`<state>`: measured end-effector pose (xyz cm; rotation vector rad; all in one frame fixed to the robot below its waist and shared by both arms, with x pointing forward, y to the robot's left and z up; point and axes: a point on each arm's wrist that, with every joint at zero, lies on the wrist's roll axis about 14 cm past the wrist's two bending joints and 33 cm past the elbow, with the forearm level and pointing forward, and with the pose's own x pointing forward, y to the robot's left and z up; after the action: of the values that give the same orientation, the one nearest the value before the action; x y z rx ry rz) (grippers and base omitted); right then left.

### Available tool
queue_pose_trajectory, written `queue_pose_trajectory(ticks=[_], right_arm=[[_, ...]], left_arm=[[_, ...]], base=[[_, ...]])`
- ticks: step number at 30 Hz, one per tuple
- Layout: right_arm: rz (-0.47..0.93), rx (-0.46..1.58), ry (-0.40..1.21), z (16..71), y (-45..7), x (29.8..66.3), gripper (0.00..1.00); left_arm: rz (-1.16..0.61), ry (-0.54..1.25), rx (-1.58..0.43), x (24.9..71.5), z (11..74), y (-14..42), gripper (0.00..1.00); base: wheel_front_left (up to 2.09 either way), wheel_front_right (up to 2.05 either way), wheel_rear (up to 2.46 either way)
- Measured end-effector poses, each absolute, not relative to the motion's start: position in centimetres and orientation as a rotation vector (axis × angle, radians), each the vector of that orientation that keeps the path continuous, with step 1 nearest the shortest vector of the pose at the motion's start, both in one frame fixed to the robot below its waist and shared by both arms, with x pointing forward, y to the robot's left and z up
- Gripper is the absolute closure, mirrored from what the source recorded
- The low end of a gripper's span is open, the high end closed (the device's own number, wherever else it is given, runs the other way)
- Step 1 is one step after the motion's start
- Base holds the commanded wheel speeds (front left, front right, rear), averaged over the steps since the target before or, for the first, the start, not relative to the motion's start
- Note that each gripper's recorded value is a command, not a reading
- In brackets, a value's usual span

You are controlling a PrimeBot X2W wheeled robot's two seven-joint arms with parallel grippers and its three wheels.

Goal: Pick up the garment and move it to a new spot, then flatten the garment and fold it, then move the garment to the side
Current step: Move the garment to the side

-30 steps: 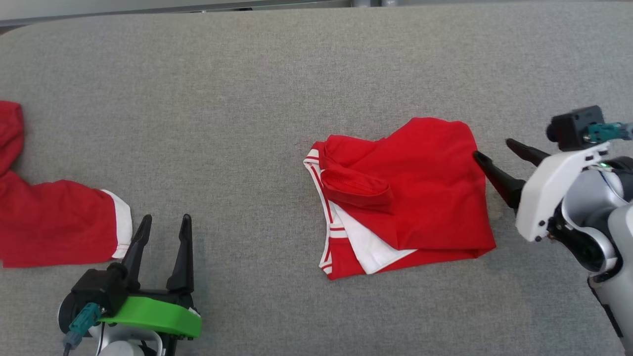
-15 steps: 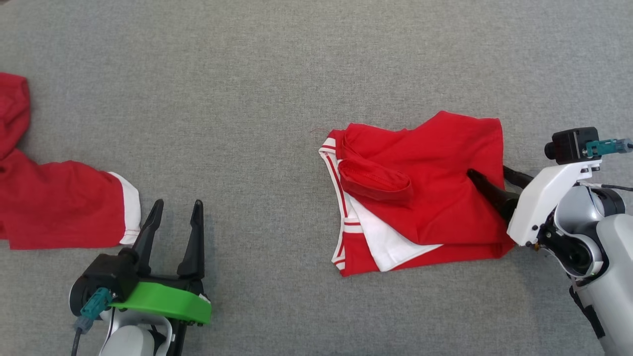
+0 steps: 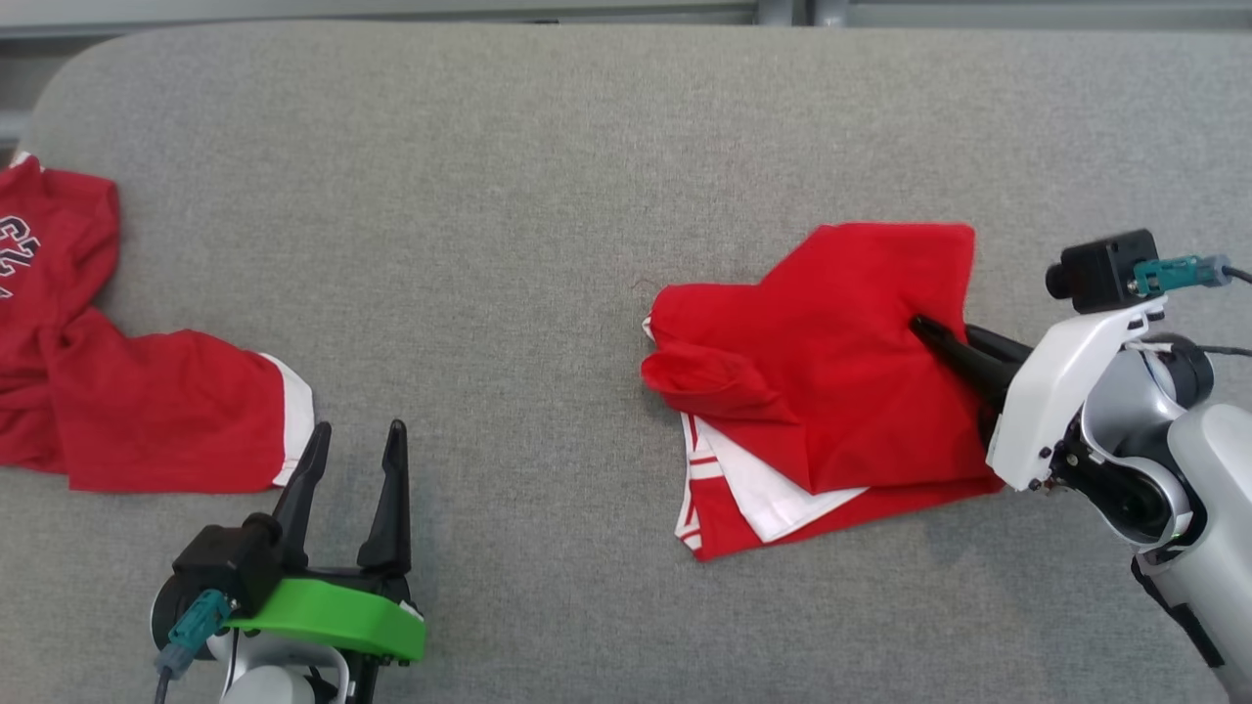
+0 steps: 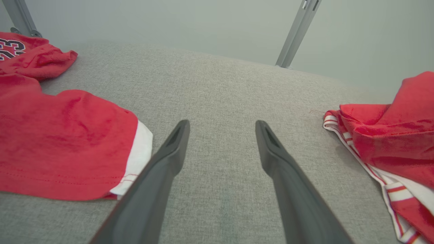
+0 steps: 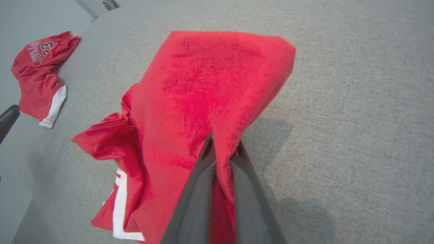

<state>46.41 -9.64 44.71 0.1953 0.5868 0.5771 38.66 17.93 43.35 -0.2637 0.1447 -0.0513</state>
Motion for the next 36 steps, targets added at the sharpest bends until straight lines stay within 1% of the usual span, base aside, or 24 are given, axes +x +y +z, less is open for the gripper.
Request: queue_pose_trajectory(ticks=[8,12,16,19,25,32,36], right_arm=[[0.740,0.062,0.366,53.5,-7.1,45.1,1.00],[0.778,0.053,0.356,54.6,-6.3,44.0,1.00],[0.761,0.062,0.386,53.7,-6.8,44.2,1.00],[0.718,0.085,0.410,53.0,-7.9,44.9,1.00],[0.551,0.135,0.447,51.0,-12.7,46.7,1.00],[0.349,0.192,0.472,47.8,-18.5,46.3,1.00],[0.230,0.209,0.479,46.1,-22.1,45.4,1.00]], left_arm=[[-0.056,0.084,-0.294,37.6,45.4,17.3,0.00],[-0.053,0.060,-0.311,37.2,46.2,17.0,0.00],[-0.044,0.058,-0.319,37.0,46.2,17.1,0.00],[-0.030,0.069,-0.321,36.9,45.7,17.4,0.00],[-0.059,0.081,-0.312,37.7,45.3,16.5,0.00],[-0.167,0.077,-0.267,40.0,45.4,13.9,0.00],[-0.251,0.069,-0.234,41.8,45.5,12.1,0.00]], base=[[0.00,0.00,0.00],[0.00,0.00,0.00],[0.00,0.00,0.00],[0.00,0.00,0.00],[0.00,0.00,0.00],[0.00,0.00,0.00],[0.00,0.00,0.00]])
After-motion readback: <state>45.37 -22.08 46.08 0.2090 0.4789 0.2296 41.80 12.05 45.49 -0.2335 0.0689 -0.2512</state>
